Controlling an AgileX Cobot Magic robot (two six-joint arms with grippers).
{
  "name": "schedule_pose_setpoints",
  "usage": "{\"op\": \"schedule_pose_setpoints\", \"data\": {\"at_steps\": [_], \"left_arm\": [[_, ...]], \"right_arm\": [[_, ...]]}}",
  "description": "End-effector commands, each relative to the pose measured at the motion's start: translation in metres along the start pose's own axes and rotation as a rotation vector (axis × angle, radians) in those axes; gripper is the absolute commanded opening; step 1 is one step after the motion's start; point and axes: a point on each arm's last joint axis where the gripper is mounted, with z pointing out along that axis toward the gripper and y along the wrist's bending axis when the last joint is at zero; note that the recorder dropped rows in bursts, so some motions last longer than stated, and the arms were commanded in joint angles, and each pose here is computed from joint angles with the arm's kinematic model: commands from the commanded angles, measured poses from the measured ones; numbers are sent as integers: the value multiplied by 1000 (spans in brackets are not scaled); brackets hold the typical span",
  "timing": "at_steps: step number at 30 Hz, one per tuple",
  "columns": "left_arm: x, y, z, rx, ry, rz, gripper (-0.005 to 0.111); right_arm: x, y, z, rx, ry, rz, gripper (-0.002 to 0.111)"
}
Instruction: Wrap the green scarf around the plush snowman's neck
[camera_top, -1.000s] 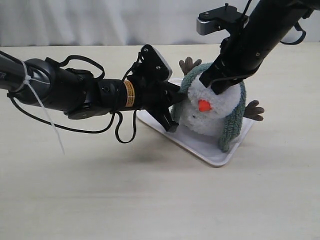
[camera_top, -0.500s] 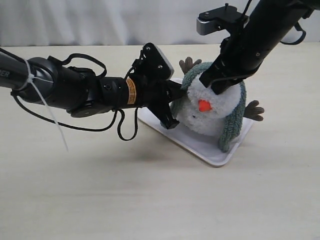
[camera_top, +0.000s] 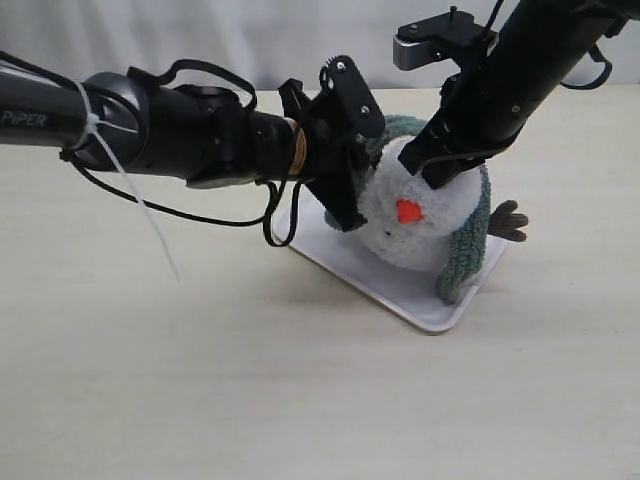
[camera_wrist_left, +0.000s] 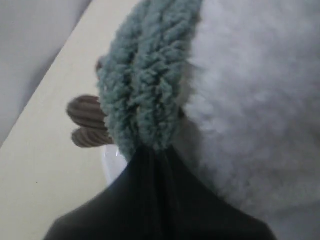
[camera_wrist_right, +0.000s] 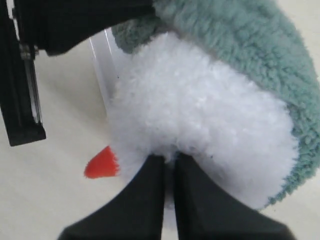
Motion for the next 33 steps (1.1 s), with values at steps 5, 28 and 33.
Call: {"op": "schedule_pose_setpoints", "data": {"at_steps": [5,28,33], "left_arm": [[-19,-13,-13,-13,38,90,0],[-16,-47,-9,95,180,-5,0],[-16,-46,-9,86,172,-64,19]], "right_arm": [[2,-1,4,3,20,2,4],[2,-1,4,4,16,2,4],[2,-1,4,4,16,2,4]]}}
